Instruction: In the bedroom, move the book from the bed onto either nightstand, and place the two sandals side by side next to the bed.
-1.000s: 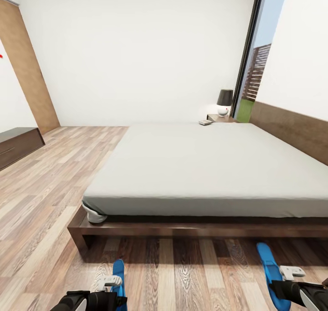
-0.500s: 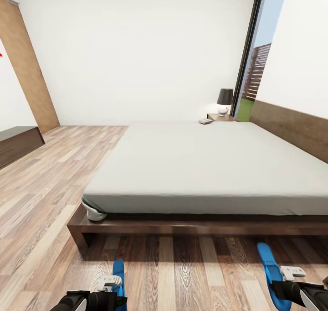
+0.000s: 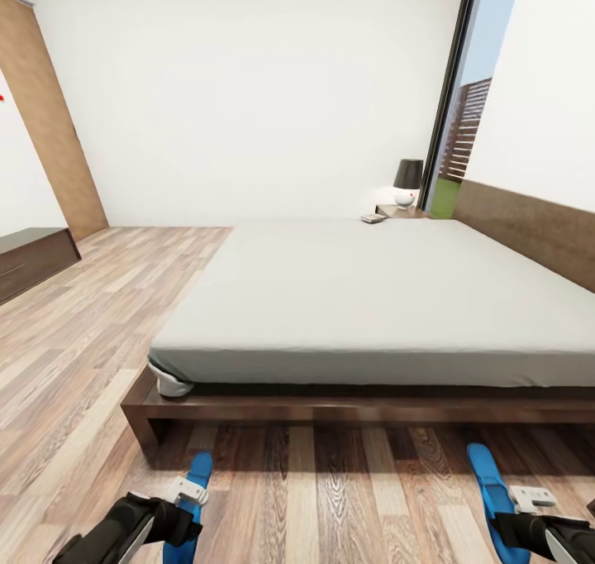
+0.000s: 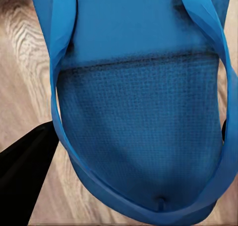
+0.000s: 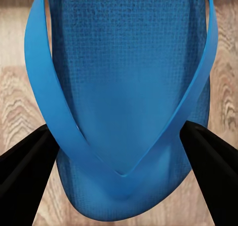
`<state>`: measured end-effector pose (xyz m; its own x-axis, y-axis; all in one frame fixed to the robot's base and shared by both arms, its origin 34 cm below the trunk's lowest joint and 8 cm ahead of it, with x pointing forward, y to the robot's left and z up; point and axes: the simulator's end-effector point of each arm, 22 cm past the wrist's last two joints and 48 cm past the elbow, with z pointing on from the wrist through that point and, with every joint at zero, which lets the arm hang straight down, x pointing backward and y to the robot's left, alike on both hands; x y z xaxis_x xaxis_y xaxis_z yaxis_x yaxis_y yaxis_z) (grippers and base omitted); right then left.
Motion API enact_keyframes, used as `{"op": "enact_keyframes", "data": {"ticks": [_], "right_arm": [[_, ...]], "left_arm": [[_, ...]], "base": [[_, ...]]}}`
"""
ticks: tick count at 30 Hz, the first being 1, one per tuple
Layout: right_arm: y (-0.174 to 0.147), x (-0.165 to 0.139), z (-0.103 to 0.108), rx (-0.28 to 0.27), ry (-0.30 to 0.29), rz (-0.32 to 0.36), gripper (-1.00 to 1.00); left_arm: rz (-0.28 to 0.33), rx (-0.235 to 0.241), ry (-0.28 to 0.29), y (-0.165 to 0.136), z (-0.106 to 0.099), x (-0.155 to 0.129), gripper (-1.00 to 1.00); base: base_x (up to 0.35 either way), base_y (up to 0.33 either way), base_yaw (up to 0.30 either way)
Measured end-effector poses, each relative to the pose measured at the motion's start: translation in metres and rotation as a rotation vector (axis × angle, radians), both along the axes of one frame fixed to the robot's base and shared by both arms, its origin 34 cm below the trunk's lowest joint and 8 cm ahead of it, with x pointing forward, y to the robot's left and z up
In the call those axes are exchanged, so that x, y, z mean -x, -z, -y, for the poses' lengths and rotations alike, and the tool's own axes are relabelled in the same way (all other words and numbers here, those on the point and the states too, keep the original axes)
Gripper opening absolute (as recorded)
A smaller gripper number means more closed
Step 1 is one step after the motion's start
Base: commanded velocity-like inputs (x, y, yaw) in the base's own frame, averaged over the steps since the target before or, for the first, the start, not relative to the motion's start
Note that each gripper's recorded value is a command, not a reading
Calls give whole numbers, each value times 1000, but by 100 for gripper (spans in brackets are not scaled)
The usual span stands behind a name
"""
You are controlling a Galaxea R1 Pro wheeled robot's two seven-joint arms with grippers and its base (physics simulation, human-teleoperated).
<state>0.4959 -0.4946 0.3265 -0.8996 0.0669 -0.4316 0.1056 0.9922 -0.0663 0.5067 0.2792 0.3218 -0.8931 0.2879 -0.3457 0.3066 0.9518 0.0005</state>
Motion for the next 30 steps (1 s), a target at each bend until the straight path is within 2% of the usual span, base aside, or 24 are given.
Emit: {"op": "enact_keyframes", "data": {"ticks": [5,17,19,22,24,30], "right_arm": [[8,2,-3,-4,-2,-1,-100],[35,7,-5,-8,-1,3,-100],[39,9,-5,-8,-2,5,-100],[46,11,-5,-8,-3,6,-100],[51,12,-5,-9,-3,6,-100],[63,17,-5,-9,-3,-6,-100]], "left_arm": [[-6,-21,8,6,-4,1,-100],[-3,-17,4,33,-6,7,-100],[6,-11,-22,36,-13,6,-100],[31,14,-106,36,-29,-2,-100],[38,22,-131,39,-33,-4,-100],[37,25,-139,46,-32,-5,-100]], "base": [[0,0,0],[0,0,0],[0,0,0],[0,0,0],[0,0,0],[0,0,0]]}}
